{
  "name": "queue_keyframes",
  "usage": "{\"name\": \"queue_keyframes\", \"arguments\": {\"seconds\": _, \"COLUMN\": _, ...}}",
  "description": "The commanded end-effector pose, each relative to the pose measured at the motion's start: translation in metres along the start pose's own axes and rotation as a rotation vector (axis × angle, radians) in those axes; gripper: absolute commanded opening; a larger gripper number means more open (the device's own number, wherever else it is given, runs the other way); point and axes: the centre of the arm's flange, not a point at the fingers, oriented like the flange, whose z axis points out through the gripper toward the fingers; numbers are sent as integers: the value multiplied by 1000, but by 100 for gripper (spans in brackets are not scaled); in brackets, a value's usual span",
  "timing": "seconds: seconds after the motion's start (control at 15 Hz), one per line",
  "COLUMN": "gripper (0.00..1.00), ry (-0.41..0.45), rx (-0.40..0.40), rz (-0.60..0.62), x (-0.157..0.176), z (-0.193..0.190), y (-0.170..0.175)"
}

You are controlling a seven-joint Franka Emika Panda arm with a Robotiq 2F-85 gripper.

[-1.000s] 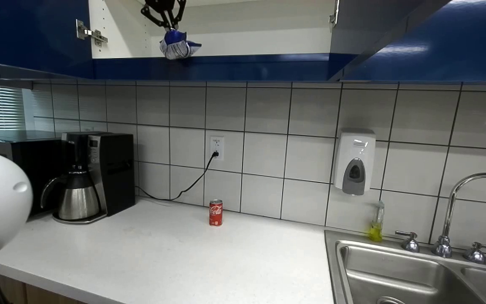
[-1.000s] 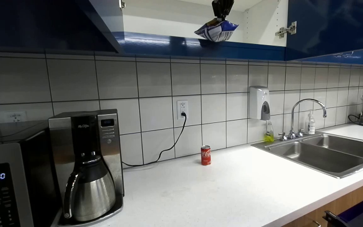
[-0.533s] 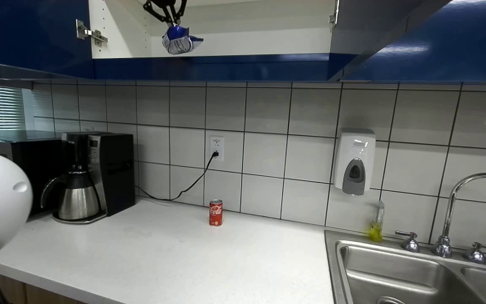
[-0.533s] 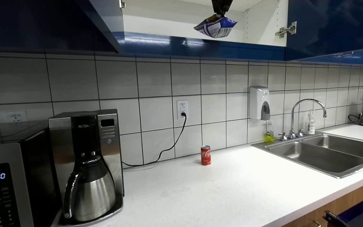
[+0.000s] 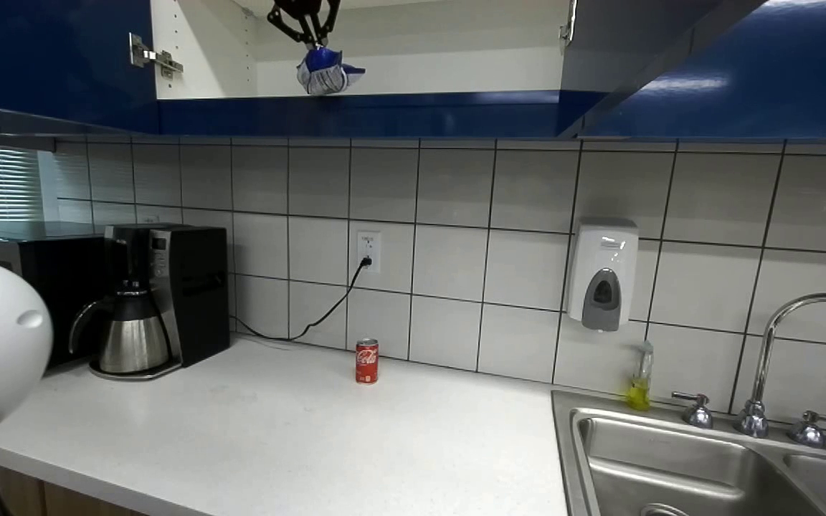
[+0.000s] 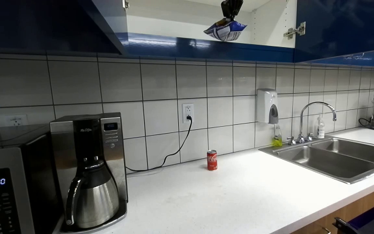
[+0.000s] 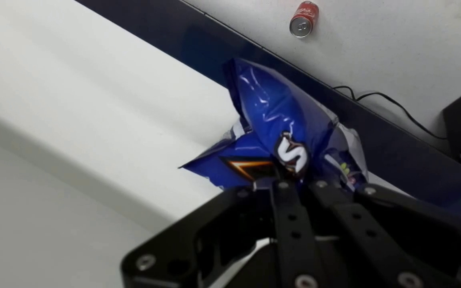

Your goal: Put the blue packet in the open upper cabinet.

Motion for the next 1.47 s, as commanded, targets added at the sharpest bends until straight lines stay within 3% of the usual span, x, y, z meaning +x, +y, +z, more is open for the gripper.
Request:
{"name": "queue_keyframes", "arguments": {"seconds": 0.0, "gripper": 1, "ry": 11, "rx": -18, "rz": -25, "x": 10, "z": 9, "y": 22}}
{"name": "queue_keyframes", "arguments": {"seconds": 0.8, "gripper": 1, "ry": -13, "rx": -16, "rz": -22, "x": 26, "z": 50, "y": 55}}
{"name": "queue_keyframes", "arguments": {"seconds": 0.87, "gripper": 29, "ry": -14, "rx": -13, "rz": -21, "x": 27, "z": 52, "y": 55}}
{"name": "queue_keyframes", "arguments": {"seconds": 1.0, "gripper": 35, "ry": -20, "rx": -13, "rz": -25, "x": 27, "z": 55, "y": 54}}
{"name": "queue_keyframes", "arguments": {"seconds": 1.4, "gripper": 81, "ry": -43, "rx": -13, "rz": -26, "x": 27, "z": 66, "y": 55}}
